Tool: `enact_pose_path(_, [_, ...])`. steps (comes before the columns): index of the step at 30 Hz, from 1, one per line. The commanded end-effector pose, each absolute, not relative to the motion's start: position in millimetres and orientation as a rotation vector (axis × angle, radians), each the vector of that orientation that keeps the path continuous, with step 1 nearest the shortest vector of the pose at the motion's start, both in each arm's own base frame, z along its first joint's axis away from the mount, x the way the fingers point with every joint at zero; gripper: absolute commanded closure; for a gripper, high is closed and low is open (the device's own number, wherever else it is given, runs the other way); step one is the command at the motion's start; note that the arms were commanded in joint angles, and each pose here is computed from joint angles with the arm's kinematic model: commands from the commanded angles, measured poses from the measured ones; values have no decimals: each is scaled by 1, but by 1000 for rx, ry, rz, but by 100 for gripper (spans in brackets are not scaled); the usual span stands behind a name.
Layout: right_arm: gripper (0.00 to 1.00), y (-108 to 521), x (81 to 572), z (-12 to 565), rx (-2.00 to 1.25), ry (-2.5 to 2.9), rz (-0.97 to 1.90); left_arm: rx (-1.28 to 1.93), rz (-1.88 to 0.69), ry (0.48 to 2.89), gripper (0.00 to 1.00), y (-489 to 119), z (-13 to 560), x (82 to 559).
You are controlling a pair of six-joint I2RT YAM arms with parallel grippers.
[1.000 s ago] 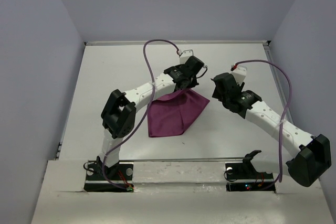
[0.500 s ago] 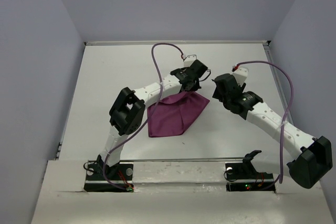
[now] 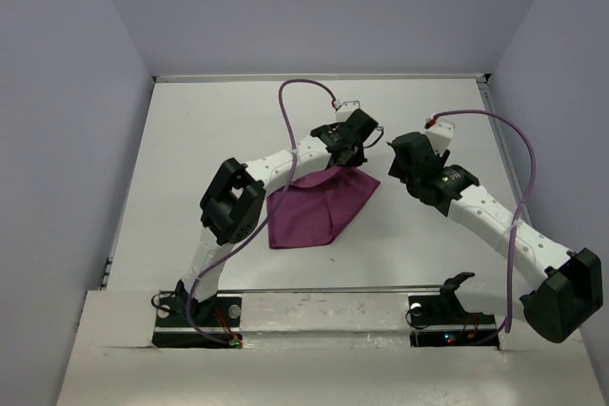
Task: Fold the napkin, place the utensils inside, and roll it up
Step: Fold the napkin at the center of the board.
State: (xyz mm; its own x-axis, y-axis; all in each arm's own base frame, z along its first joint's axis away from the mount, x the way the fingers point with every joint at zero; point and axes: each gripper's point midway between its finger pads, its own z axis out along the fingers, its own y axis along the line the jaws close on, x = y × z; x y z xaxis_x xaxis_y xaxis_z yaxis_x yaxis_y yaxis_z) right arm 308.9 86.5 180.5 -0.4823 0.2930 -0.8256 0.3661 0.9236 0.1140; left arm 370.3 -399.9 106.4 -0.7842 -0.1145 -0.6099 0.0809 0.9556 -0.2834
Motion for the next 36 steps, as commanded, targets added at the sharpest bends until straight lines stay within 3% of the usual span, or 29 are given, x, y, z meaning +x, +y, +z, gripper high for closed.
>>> enact_pose_path(1, [36, 72, 309, 193, 513, 2050, -126, 21, -459, 2393, 72, -411, 127, 363])
enact_pose_path(7, [34, 69, 310, 195, 515, 2044, -136, 35, -493, 2364, 49, -409, 144, 359])
enact_pose_path(15, [34, 80, 317, 187, 471, 2104, -116, -12, -416, 2281, 49, -374, 186, 357])
enact_pose_path(21, [37, 125, 329, 165, 293, 2250, 53, -112, -369, 2242, 49, -325, 203, 358])
enact_pose_path(27, [51, 176, 347, 146, 121, 2350, 244, -211, -323, 2233, 49, -275, 199, 368])
enact_pose_path(29, [66, 189, 351, 140, 76, 2384, 287, -237, -305, 2240, 49, -260, 191, 374])
enact_pose_path(30, [79, 195, 358, 134, 64, 2401, 288, -240, -306, 2246, 49, -256, 189, 375])
enact_pose_path(33, [96, 203, 368, 126, 66, 2422, 287, -249, -302, 2252, 50, -247, 187, 379])
enact_pose_path(36, [97, 202, 376, 119, 73, 2428, 252, -243, -311, 2269, 50, -243, 182, 380])
